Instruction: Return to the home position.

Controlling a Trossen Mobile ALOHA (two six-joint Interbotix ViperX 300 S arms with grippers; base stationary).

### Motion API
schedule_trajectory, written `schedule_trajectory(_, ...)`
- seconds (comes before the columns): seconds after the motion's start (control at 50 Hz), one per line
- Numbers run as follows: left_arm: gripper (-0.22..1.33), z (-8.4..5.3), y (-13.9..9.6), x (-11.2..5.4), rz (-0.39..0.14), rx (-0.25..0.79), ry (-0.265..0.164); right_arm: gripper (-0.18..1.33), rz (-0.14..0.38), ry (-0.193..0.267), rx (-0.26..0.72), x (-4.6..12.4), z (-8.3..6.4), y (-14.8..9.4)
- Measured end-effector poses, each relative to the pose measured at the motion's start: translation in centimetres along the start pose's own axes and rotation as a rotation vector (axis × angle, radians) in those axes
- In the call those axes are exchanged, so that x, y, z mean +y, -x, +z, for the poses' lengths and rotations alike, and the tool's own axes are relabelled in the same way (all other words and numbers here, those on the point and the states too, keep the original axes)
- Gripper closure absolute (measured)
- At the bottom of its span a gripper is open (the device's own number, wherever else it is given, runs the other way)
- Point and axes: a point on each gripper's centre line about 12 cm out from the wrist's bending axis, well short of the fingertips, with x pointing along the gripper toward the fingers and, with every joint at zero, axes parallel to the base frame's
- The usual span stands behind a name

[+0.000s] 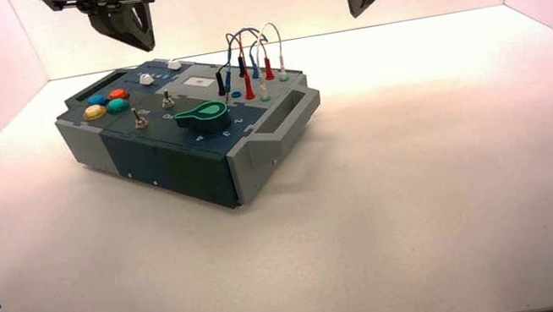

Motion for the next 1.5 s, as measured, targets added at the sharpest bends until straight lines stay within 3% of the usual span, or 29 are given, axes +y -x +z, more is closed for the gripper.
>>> schedule_trajectory(0.5, 1.27, -0.2, 0.9, -0.1, 0.002, -0.02, -0.001, 1.29, 0.001, -0.001, -0.015, 0.0, -0.3, 0.5)
schedule_trajectory(0.66, 1.28, 0.1, 1.5, -0.1, 0.008, -0.044, -0.006, 1.29, 0.001, -0.002, -0.066, 0.0, -0.2, 1.6)
schedule_trajectory(0.82, 1.28, 0.8, 3.5, 0.1, 0.017, -0.117, 0.011, 1.29, 0.0, -0.01, -0.15, -0.2, 0.0, 3.6)
schedule_trajectory(0.96, 1.28, 1.4, 6.2, 0.3, 0.031, -0.211, 0.03, 1.29, -0.011, -0.027, -0.278, -0.9, 0.0, 6.4)
schedule_trajectory(1.1, 1.28, 1.3, 9.6, 1.2, 0.059, -0.314, 0.066, 1.29, -0.043, -0.071, -0.435, -2.4, -0.6, 10.7)
schedule_trajectory(1.3, 1.28, -0.6, 15.7, 3.1, 0.135, -0.479, 0.129, 1.29, -0.114, -0.132, -0.634, -4.5, -2.7, 17.5)
schedule_trajectory(1.5, 1.28, -2.7, 19.9, 3.5, 0.184, -0.578, 0.155, 1.29, -0.17, -0.168, -0.718, -5.2, -5.2, 21.6)
